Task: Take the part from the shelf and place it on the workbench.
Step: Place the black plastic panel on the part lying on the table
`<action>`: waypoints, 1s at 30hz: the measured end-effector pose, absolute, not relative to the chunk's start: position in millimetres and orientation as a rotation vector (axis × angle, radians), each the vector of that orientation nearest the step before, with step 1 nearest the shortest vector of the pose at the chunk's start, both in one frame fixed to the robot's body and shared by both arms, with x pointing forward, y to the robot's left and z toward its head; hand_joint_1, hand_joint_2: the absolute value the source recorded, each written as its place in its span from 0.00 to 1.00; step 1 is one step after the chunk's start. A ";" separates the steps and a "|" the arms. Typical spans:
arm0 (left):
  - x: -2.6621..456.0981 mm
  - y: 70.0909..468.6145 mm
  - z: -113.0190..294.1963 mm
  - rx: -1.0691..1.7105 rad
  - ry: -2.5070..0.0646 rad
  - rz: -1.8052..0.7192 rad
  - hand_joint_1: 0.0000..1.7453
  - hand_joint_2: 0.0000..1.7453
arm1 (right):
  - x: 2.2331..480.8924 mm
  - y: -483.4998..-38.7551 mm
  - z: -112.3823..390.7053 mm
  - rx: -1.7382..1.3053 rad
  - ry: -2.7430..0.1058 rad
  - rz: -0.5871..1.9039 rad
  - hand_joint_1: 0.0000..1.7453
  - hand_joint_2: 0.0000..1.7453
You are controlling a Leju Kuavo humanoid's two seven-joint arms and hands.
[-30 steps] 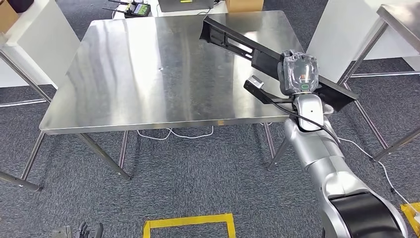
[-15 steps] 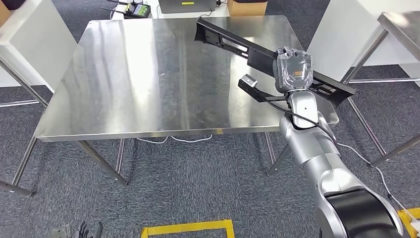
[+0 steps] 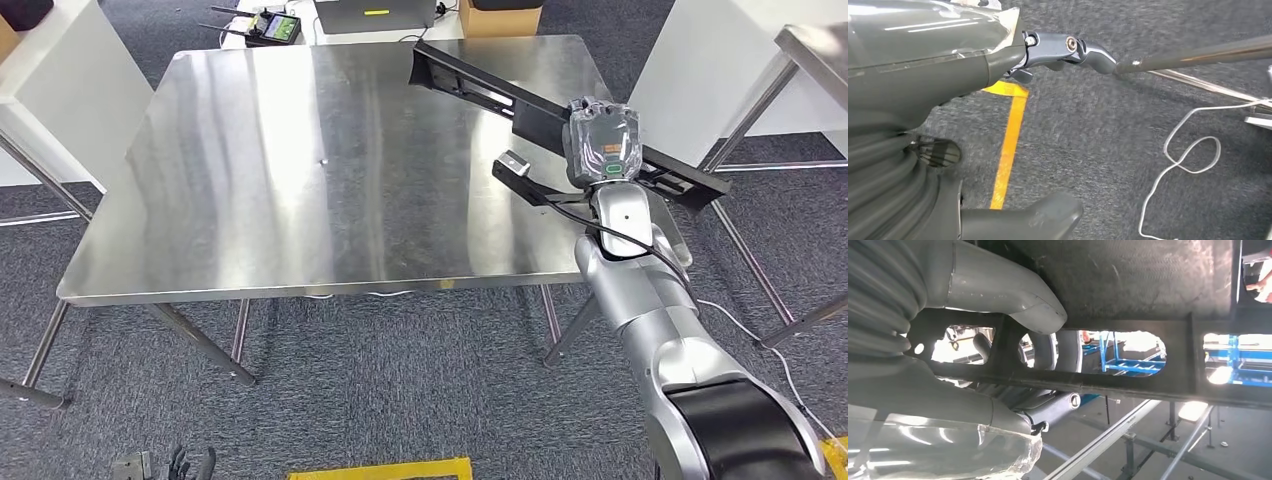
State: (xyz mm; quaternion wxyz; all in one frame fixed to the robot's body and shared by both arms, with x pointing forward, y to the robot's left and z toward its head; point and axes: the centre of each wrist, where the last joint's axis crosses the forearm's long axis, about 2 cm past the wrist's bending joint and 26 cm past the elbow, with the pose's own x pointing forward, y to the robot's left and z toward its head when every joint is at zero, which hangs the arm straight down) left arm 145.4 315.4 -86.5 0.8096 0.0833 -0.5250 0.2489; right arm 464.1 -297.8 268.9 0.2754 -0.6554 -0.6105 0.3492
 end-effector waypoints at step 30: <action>146.4 319.1 -85.6 0.174 -1.125 0.530 0.00 1.00 | 461.7 -302.5 259.0 -1.748 -1.619 0.964 1.00 1.00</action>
